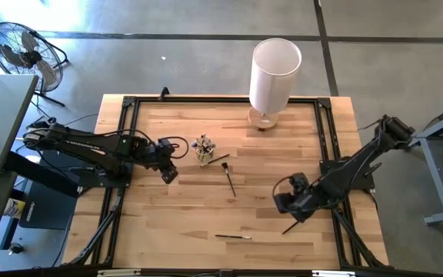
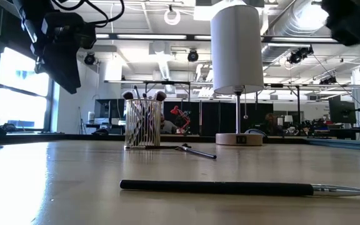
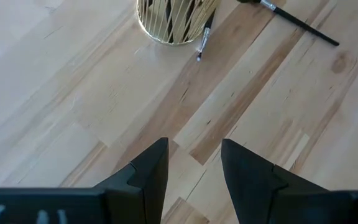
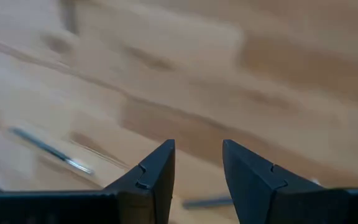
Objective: Put items in baskets/containers
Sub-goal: Put the black foundation brush into the yellow holder
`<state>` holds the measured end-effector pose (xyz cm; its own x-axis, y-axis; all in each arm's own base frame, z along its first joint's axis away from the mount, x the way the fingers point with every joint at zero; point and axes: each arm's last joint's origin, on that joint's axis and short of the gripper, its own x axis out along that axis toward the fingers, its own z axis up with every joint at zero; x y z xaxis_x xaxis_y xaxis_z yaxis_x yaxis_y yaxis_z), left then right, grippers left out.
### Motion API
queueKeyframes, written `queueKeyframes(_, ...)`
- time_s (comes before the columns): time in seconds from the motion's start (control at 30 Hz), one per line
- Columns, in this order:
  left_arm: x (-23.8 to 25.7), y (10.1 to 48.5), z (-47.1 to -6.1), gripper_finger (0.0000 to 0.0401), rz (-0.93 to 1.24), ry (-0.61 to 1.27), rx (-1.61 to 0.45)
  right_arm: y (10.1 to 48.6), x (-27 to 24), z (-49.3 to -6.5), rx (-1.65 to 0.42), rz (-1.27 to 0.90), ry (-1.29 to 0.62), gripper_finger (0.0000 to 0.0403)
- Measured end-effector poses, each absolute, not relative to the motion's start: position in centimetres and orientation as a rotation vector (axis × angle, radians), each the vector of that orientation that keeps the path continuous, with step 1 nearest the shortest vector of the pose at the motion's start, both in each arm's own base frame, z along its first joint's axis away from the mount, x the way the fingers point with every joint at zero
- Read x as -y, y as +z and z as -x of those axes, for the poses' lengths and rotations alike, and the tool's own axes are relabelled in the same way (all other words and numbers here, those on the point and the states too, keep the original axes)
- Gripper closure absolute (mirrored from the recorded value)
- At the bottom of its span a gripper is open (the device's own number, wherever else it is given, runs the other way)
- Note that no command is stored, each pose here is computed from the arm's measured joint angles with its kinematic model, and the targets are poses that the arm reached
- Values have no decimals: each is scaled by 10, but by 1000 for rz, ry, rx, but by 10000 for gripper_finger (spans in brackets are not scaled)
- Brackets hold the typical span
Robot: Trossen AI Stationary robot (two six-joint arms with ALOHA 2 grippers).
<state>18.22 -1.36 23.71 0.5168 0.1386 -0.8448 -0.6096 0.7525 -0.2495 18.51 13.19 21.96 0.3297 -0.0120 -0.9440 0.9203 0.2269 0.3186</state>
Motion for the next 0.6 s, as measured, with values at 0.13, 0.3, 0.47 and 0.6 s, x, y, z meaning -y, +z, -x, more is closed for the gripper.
queueKeyframes(0.13, 14, 237, -182, 254, 541, 456, -936, 202, -138, -180, -1167, -1223, -965, 274)
queueKeyframes(0.3, 14, 237, -182, 254, 486, 402, -958, 187, -137, -172, -1309, -1227, -1107, 268)
queueKeyframes(0.47, 14, 237, -182, 254, 428, 370, -968, 174, -135, -163, -1410, -1283, -1210, 263)
queueKeyframes(0.6, 14, 237, -182, 254, 391, 352, -974, 162, -132, -161, -1434, -1327, -1215, 263)
